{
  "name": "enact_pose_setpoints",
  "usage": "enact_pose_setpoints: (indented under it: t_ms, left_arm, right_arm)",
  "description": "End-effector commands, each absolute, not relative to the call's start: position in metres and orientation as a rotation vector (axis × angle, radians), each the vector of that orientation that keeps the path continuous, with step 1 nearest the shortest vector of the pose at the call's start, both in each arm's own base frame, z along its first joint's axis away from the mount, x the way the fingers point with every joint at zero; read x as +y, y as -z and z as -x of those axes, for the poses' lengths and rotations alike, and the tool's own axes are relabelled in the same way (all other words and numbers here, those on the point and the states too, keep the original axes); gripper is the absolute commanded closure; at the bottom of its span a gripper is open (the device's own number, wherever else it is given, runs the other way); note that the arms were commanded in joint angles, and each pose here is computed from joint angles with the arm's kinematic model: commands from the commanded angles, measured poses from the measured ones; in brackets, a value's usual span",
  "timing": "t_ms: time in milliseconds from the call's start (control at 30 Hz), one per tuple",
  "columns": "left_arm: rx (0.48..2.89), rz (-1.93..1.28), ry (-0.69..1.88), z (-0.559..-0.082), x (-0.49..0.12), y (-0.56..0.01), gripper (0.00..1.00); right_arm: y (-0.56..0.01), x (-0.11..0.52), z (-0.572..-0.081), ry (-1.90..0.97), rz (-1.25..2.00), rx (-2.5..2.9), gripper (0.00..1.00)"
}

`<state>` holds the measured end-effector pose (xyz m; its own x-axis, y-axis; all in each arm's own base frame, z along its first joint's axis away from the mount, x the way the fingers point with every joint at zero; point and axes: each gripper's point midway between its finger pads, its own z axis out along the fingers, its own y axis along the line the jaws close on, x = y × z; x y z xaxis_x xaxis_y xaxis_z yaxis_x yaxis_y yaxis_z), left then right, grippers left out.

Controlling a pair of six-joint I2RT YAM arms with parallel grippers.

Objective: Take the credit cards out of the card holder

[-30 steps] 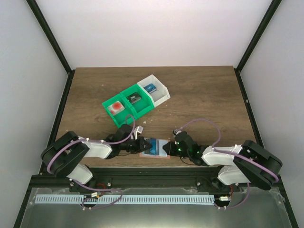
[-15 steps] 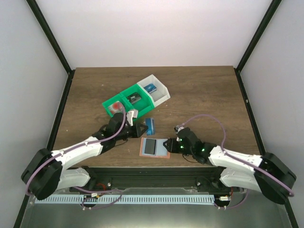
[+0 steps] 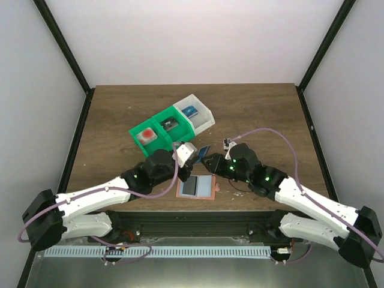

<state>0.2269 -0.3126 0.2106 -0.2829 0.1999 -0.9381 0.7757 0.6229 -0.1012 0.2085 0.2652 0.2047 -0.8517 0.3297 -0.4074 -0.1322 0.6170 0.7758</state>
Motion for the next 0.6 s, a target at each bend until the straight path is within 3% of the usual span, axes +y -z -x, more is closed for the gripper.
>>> enact_pose_setpoints:
  t_ms: [0,233,567]
  left_arm:
    - [1.729,-0.92,0.461,-0.231,-0.315,-0.204,1.0]
    - [1.702,-0.978,0.308,-0.224,-0.317,-0.192,1.0]
    - [1.678,-0.998,0.298,-0.22,-0.317,-0.186,1.0]
  right_arm:
    - [-0.238,0.256,-0.211,-1.256,-0.295,2.23,0.67]
    - [-0.253,0.245,-0.211,-1.296,-0.403,2.182,0.58]
    - [-0.256,0.25,-0.219,-1.302,-0.432,2.156,0.58]
